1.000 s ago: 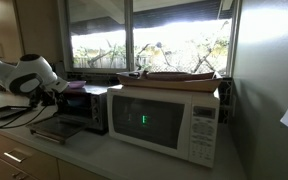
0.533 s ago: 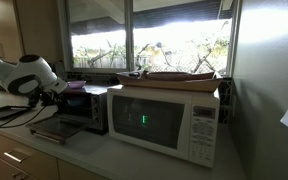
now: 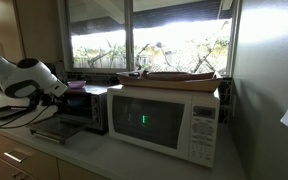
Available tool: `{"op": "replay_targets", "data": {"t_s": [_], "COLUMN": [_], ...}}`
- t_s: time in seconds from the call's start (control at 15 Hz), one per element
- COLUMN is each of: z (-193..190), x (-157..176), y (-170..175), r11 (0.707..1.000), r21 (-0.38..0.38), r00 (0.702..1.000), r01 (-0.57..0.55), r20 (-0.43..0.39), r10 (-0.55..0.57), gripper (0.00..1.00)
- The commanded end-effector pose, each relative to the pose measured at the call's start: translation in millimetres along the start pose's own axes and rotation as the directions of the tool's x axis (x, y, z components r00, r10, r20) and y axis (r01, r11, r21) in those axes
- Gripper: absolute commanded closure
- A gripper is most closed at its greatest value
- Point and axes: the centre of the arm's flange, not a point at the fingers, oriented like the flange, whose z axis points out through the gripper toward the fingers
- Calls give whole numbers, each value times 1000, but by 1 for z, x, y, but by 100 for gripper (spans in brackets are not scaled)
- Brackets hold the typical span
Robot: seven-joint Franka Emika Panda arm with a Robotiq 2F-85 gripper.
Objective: Remove the blue bowl from the oven and put it on top of the oven and the remove the purple bowl from the oven top and put it inside the oven
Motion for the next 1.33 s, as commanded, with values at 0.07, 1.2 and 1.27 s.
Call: {"op": "replay_targets", "data": {"t_s": [0.07, 1.2, 1.27], "z": [18, 47, 47], "x": [1, 17, 18], "y": [18, 26, 27], "r11": [999, 997, 997], "r21": [38, -13, -16], "r00": [1000, 995, 995], "r01": [-18, -72, -74], "r20": [-16, -71, -74], "r10": [19, 71, 72], "gripper": [0, 19, 26]}}
